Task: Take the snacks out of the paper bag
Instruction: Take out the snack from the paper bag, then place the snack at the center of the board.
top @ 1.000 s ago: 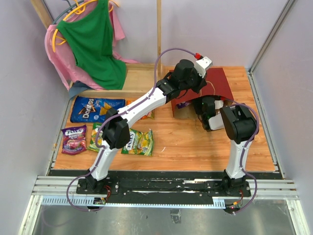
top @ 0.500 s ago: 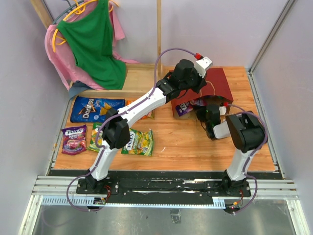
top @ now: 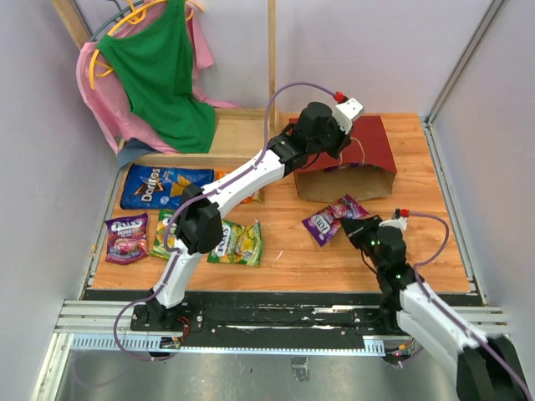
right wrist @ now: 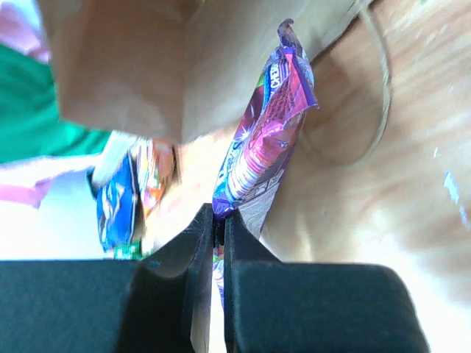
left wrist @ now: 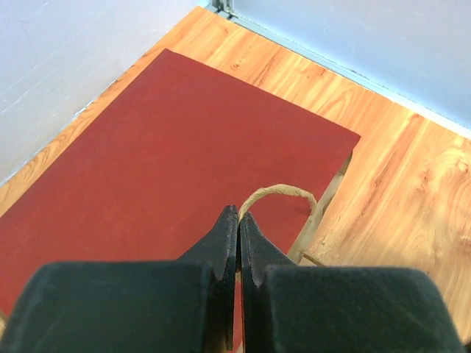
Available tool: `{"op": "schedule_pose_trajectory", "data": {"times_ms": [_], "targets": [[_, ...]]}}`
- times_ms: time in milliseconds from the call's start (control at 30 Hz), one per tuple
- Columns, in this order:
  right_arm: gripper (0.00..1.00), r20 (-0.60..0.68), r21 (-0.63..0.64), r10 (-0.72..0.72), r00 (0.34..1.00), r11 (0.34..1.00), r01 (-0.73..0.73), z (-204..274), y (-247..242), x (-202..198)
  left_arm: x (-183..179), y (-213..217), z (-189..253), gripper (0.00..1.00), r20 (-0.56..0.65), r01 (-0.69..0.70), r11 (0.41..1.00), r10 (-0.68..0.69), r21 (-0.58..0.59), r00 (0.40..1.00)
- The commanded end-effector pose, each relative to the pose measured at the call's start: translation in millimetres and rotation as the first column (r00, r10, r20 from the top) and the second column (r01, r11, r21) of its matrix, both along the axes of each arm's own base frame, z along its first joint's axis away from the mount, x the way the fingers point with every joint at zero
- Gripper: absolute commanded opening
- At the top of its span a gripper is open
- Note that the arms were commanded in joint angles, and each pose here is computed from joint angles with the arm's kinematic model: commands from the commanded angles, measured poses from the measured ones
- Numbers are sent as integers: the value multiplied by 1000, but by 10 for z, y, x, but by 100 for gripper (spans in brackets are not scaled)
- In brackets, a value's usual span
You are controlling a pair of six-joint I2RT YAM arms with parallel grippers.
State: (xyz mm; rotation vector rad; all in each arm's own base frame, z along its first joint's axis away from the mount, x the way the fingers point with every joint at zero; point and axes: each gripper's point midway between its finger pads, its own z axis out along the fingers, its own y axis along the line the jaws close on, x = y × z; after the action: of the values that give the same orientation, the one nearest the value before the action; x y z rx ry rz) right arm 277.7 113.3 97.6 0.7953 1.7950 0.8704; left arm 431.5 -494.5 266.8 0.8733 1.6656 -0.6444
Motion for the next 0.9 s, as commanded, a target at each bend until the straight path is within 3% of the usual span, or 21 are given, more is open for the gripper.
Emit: {"op": "schedule_pose_trajectory", "data": {"times_ms": [0, 167, 367, 533, 700, 733, 833, 867], "targets": [[1, -117, -162, -33, 993, 987, 14, -372, -165, -417, 98, -19, -10, 2, 34, -6, 1000, 7, -9, 999], [1, -118, -180, -49, 992, 983, 27, -378, -208, -439, 90, -66, -19, 2, 18, 7, 1000, -7, -20, 1000], [1, -256, -162, 48, 966, 983, -92, -524, 157, -515, 86, -54, -28, 2, 8, 0, 1000, 0, -22, 1000], [3, -340, -136, -18, 940, 990, -30, -553, 370, -660, 87, -29, -17, 2, 10, -7, 1000, 7, -11, 1000], [7, -285, -140, -80, 955, 989, 41, -328, 524, -622, 90, -12, -34, 2, 7, -13, 1000, 13, -4, 1000], [14, -282, -146, -69, 957, 989, 28, -292, 581, -605, 89, -14, -31, 2, 7, -13, 1000, 13, -5, 1000], [64, -296, -191, -3, 955, 980, -56, -210, 773, -576, 89, -12, -32, 2, 7, -15, 1000, 15, -5, 1000], [75, -303, -224, 17, 953, 971, -88, -199, 809, -578, 92, -7, -24, 2, 8, -17, 1000, 18, -6, 1000]]}}
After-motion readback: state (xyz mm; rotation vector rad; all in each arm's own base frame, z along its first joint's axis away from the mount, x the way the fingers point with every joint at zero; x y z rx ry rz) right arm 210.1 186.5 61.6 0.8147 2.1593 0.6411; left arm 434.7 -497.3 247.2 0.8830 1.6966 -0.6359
